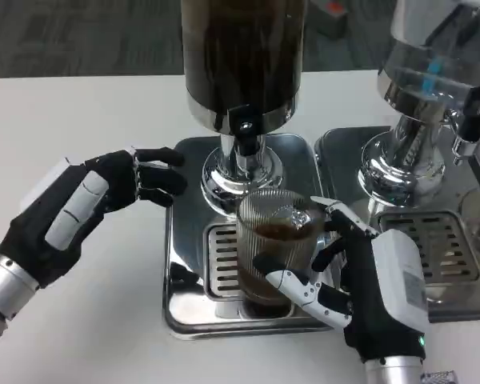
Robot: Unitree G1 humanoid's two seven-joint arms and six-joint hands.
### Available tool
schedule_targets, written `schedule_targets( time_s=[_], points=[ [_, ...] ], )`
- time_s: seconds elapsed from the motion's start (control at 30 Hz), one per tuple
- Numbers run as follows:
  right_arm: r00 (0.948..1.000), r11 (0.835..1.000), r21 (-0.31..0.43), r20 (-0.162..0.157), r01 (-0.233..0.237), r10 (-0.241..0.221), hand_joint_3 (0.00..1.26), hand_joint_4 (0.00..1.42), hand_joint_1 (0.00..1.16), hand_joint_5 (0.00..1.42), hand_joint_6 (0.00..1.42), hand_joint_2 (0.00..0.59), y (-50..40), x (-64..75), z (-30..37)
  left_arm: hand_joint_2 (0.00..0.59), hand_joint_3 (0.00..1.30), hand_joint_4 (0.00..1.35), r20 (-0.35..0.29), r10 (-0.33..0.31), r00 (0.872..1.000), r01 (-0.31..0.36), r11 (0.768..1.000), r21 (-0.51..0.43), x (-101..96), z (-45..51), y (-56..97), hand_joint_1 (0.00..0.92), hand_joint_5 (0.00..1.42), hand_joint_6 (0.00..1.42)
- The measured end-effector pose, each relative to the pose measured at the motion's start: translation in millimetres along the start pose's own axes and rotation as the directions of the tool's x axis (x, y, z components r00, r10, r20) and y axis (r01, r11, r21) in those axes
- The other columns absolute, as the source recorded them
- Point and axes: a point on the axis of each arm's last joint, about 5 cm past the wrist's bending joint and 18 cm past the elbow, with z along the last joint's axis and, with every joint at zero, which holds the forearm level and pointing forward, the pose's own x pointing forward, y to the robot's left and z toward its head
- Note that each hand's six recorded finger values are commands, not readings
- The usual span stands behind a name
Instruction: Grasp the cup under the faucet to collect the drink, then remove the cup.
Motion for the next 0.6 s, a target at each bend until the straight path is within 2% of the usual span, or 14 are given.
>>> schedule_targets(
  time_s=[0.3, 0.6],
  points=[
    [0.9996, 0.999, -0.014, -0.002, 0.029, -0.029, 0.54, 0.68, 0.34, 0.90, 1.27, 0.269, 0.7, -3.3, -1.4, 0.135, 0.41, 0.46, 0.004, -0.002, 1.000, 0.002, 1.000, 0.005, 0.2, 0.2, -0.2, 0.000, 0.41, 0.48],
    [0.9992, 0.999, -0.023, -0.008, 0.038, -0.038, 0.55, 0.69, 0.33, 0.91, 1.29, 0.253, 0.8, -6.7, -2.8, 0.135, 0.41, 0.46, 0.011, -0.006, 1.000, 0.006, 1.000, 0.013, 0.6, 0.6, -0.8, 0.000, 0.41, 0.48]
  ],
)
